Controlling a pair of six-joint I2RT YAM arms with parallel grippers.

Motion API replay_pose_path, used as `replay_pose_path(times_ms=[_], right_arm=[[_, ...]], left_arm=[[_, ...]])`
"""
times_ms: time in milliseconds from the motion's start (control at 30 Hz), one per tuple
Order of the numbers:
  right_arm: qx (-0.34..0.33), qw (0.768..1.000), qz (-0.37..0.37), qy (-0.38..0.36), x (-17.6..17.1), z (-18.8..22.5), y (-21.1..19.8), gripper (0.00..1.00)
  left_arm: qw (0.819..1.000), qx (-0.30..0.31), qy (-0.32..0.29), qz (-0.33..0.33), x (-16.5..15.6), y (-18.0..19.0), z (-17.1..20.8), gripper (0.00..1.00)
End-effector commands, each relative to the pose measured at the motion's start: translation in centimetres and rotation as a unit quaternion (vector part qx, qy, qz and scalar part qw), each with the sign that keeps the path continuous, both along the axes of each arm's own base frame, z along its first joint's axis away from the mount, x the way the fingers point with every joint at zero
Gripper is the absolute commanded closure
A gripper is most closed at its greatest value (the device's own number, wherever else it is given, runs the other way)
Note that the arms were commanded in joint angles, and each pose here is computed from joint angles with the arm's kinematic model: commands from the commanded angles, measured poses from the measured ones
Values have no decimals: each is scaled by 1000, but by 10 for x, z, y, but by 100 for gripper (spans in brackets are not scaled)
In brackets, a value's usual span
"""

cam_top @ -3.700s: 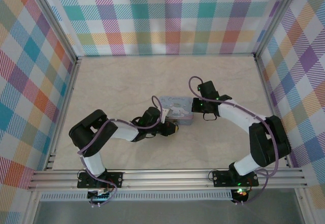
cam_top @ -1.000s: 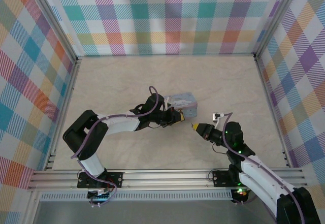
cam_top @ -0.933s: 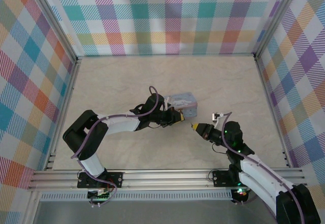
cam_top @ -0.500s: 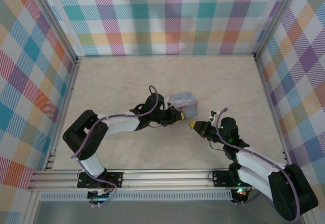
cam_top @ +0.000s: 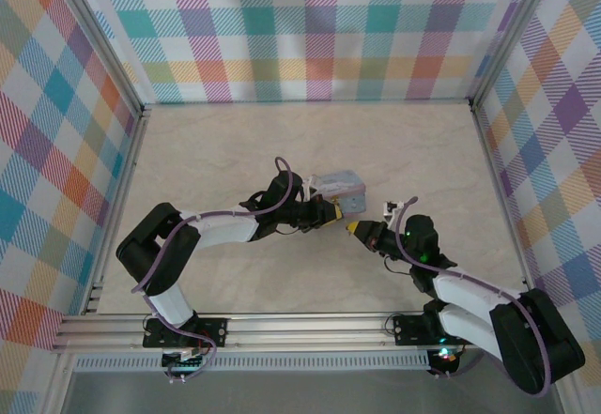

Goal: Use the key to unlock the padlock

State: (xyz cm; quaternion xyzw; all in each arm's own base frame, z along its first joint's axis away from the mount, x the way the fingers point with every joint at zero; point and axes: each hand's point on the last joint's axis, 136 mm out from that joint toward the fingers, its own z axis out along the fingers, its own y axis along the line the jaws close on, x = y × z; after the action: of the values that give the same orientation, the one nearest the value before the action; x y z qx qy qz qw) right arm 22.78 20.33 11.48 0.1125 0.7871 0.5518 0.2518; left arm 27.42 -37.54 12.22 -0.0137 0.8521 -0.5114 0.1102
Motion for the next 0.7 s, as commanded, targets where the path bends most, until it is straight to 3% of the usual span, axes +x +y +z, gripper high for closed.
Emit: replay_pose_path(times_ms=[0,667], right_arm=[[24,999,10,-35,6,23,8,100],[31,998,12,-45,8,31,11,100]], left_arm=[[999,-36,-21,-1,9,-7,22,100],[999,-44,-22,1,8,-6,23,100]])
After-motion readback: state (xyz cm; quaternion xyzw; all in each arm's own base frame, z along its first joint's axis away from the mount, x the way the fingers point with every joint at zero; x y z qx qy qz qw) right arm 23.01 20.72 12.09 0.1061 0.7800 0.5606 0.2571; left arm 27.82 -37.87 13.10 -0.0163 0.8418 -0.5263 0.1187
